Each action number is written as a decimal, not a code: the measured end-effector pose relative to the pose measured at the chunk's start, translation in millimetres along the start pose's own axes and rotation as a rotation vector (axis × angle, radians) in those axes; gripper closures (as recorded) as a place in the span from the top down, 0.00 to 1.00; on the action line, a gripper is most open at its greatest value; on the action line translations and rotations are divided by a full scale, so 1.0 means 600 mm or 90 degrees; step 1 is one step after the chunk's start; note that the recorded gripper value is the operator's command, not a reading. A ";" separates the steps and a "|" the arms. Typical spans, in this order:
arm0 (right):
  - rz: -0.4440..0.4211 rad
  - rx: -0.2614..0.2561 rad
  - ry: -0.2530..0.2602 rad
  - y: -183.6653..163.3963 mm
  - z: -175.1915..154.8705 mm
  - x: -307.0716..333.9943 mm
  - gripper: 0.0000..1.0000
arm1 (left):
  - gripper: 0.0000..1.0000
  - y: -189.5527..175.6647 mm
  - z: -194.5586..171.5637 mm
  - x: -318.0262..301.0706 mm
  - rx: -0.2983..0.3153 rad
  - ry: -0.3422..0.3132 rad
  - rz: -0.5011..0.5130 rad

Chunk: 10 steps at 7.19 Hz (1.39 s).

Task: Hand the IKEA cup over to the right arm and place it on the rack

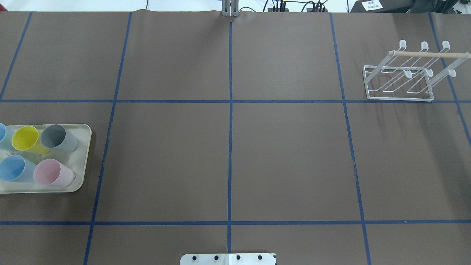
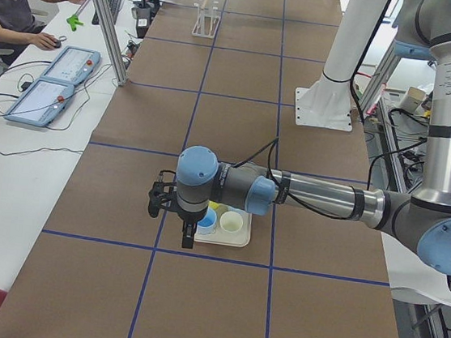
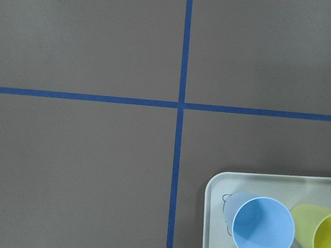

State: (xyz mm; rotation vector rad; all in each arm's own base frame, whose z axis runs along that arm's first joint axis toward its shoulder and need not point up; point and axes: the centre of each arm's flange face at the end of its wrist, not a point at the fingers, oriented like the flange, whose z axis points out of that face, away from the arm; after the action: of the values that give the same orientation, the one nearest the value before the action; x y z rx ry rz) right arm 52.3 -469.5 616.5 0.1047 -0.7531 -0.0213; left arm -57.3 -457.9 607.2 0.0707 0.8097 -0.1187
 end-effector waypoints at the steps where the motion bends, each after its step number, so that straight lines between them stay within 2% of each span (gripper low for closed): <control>1: 0.000 0.000 0.000 0.000 0.000 0.000 1.00 | 1.00 0.002 0.002 -0.002 -0.001 -0.001 0.000; 7: -0.001 -0.007 -0.007 0.001 0.008 -0.004 1.00 | 1.00 0.021 0.036 -0.033 -0.023 0.001 -0.012; 10: -0.009 -0.018 -0.023 0.000 0.021 -0.020 1.00 | 1.00 0.026 0.039 -0.017 -0.015 0.043 0.010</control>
State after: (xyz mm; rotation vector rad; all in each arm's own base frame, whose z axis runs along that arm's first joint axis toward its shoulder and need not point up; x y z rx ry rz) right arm 34.8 -469.9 617.2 0.0836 -0.7878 -0.0478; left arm -45.2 -444.4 631.0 0.0588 0.8771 -0.0925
